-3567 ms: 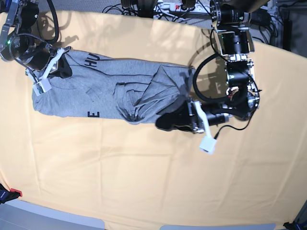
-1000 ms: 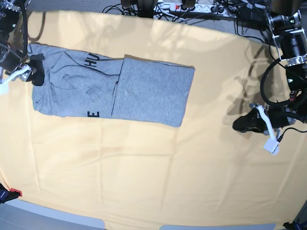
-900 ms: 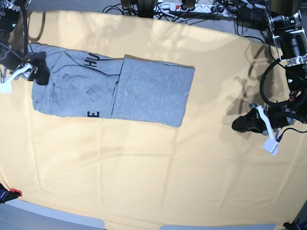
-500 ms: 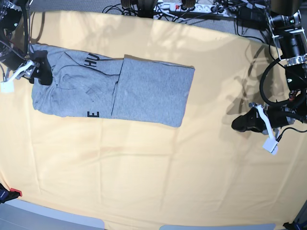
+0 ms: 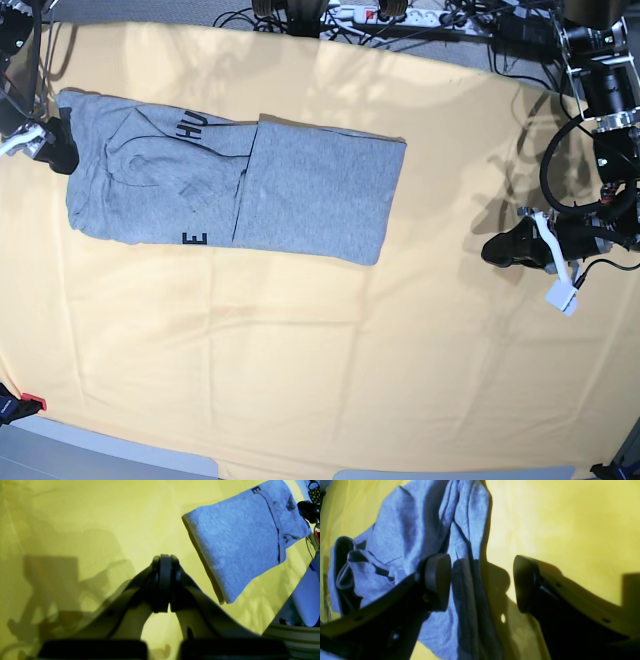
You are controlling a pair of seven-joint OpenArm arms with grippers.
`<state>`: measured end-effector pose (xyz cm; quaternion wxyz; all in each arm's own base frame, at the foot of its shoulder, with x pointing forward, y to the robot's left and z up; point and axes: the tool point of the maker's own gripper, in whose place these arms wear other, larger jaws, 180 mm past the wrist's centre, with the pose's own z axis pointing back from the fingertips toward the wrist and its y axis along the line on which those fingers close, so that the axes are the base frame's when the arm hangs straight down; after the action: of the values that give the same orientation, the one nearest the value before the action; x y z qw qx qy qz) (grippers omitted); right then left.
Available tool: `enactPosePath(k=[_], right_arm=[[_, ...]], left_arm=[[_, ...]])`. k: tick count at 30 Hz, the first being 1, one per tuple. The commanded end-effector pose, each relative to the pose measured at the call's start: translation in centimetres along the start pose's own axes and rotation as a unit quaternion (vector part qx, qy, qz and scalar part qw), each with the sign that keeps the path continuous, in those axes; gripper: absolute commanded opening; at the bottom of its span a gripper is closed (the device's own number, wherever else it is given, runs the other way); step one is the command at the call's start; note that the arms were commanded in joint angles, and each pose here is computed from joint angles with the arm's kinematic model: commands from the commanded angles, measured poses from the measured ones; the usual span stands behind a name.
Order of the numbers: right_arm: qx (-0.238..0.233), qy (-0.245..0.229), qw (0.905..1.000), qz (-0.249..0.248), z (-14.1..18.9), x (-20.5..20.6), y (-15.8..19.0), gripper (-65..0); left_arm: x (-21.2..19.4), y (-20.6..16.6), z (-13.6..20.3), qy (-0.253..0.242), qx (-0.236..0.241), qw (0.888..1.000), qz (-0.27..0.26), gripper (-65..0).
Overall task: Layout the t-shirt on the table in an organized manner, then fold the t-shirt properly
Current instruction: 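Lift the strip end with the right gripper and fold it toward the left gripper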
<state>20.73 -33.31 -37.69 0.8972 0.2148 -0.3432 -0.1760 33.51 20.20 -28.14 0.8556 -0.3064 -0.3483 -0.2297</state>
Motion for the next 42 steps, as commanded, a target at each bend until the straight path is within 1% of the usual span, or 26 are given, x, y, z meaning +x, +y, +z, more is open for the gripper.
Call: enactPosePath(k=[1, 4, 6, 8, 11, 14, 18, 22, 26, 27, 28, 29, 30, 32, 33, 34, 38, 42], right_arm=[[0.009, 0.007, 0.9999, 0.001, 0.3, 0.4, 0.1, -24.3], [0.067, 0.015, 0.9970, -0.035, -0.1, -0.2, 1.4, -24.3], [0.114, 0.015, 0.9918, -0.055, -0.2, -0.5, 2.3, -24.3], [0.147, 0.022, 0.9868, -0.064, -0.4, -0.9, 2.8, -24.3], [0.149, 0.030, 0.9852, -0.079, -0.9, -1.8, 2.3, -24.3], [0.160, 0.047, 0.9843, -0.059, -1.5, -2.7, 2.9, -24.3], [0.176, 0.073, 0.9808, -0.044, -2.6, -3.5, 4.2, -24.3], [0.187, 0.072, 0.9791, -0.035, -3.3, -2.7, 5.2, -24.3], [0.196, 0.057, 0.9786, -0.026, -3.7, -1.1, 5.9, -24.8], [0.197, 0.054, 0.9785, -0.024, -3.8, -0.9, 6.0, -25.8], [0.198, 0.053, 0.9786, -0.020, -3.8, -0.8, 6.0, -29.0], [0.197, 0.053, 0.9789, -0.016, -3.7, -0.7, 5.9, -34.4], [0.196, 0.052, 0.9791, -0.012, -3.6, -0.6, 5.9, -41.2], [0.194, 0.051, 0.9797, -0.005, -3.4, -0.3, 5.7, -57.3], [0.192, 0.051, 0.9801, -0.003, -3.3, -0.2, 5.6, -63.7], [0.189, 0.051, 0.9805, 0.000, -3.2, 0.0, 5.4, -65.0], [0.176, 0.052, 0.9829, 0.015, -2.4, 1.1, 4.6, -65.0], [0.161, 0.045, 0.9843, 0.055, -1.2, 3.1, 4.5, -65.0]], left_arm=[[2.0, -0.2, 0.9, -0.029, -0.002, 0.999, -0.019, -65.0], [2.0, -0.2, 0.9, -0.029, -0.003, 0.999, -0.019, -65.0], [2.0, -0.2, 0.9, -0.029, -0.003, 0.999, -0.019, -65.0], [2.0, -0.2, 0.9, -0.029, -0.003, 0.999, -0.019, -65.0], [2.0, -0.2, 0.9, -0.029, -0.003, 0.999, -0.019, -65.0], [2.0, -0.2, 0.9, -0.030, -0.003, 0.999, -0.019, -65.0], [2.0, -0.2, 0.9, -0.029, -0.003, 0.999, -0.019, -65.0], [2.0, -0.2, 0.9, -0.029, -0.003, 0.999, -0.019, -65.0], [2.0, -0.2, 0.9, -0.030, -0.002, 0.999, -0.012, -65.0], [2.0, -0.2, 0.9, -0.029, -0.002, 1.000, -0.011, -65.0], [2.0, -0.2, 0.9, -0.029, -0.002, 1.000, -0.011, -65.0], [2.0, -0.2, 0.9, -0.029, -0.002, 1.000, -0.012, -65.0], [2.0, -0.2, 0.9, -0.029, -0.002, 0.999, -0.012, -65.0], [2.1, -0.2, 0.9, -0.030, -0.002, 0.999, -0.012, -65.0], [2.1, -0.2, 0.9, -0.030, -0.002, 0.999, -0.012, -65.0], [2.1, -0.2, 0.9, -0.030, -0.002, 0.999, -0.012, -65.0], [2.1, -0.2, 0.9, -0.030, -0.002, 0.999, -0.012, -65.0], [2.1, -0.2, 0.9, -0.030, -0.002, 0.999, -0.013, -65.0]])
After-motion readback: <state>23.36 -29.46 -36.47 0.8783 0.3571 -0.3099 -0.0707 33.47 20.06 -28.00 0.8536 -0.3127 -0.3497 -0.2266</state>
